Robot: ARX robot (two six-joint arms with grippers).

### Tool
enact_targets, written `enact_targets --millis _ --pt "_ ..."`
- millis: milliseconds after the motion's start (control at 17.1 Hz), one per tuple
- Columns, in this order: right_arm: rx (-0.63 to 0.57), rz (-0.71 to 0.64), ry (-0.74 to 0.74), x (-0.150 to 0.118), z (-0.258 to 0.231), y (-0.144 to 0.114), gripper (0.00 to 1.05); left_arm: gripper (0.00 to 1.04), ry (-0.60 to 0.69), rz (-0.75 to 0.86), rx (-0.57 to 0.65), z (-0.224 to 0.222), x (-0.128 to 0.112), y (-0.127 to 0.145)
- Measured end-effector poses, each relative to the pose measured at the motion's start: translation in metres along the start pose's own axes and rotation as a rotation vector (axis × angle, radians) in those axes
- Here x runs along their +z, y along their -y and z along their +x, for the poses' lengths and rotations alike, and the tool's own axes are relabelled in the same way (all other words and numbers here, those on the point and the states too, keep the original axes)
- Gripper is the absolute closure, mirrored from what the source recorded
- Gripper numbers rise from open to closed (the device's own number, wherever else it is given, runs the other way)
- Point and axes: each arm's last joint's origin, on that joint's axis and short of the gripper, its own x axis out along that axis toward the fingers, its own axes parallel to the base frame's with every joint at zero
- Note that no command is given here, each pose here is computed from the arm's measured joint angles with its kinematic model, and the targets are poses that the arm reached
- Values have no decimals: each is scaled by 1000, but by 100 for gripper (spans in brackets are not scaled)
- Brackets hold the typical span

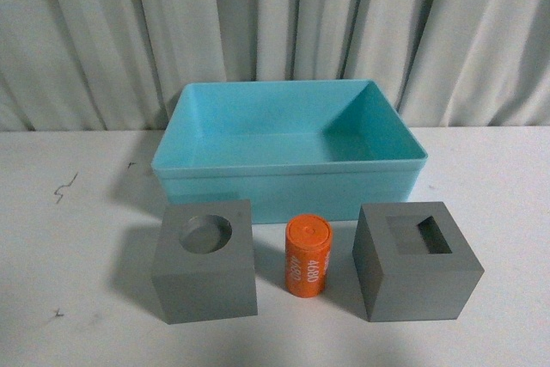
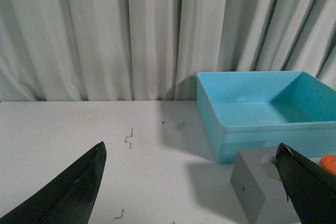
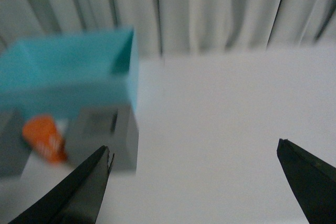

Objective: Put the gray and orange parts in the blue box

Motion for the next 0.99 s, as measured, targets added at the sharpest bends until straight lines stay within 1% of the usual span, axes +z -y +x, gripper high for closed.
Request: enact_targets --millis 58,117,175,233,292,350,408,525,642,758,992 --pt "-8 67 -224 5 8 6 6 7 0 0 -3 0 0 0" --pt "-39 104 -255 20 23 16 6 7 1 0 0 0 0 0" --pt "-14 98 -219 40 39 22 6 7 0 0 0 0 0 0" --pt "52 61 -187 62 61 24 6 7 0 0 0 0 0 0" --pt "97 17 -192 69 80 22 6 7 0 0 -1 0 0 0" --pt "150 -14 -241 62 99 17 6 7 0 0 0 0 0 0" --pt "185 -53 -304 46 117 9 6 7 0 0 0 0 0 0" --pt "234 -78 -358 28 146 -5 6 7 0 0 0 0 0 0" --pt "247 -106 -376 17 167 -18 6 7 0 0 -1 0 0 0" --pt "263 -111 -443 -3 180 -33 6 7 0 0 0 0 0 0" --pt "216 -92 -493 -23 201 -46 6 7 0 0 0 0 0 0"
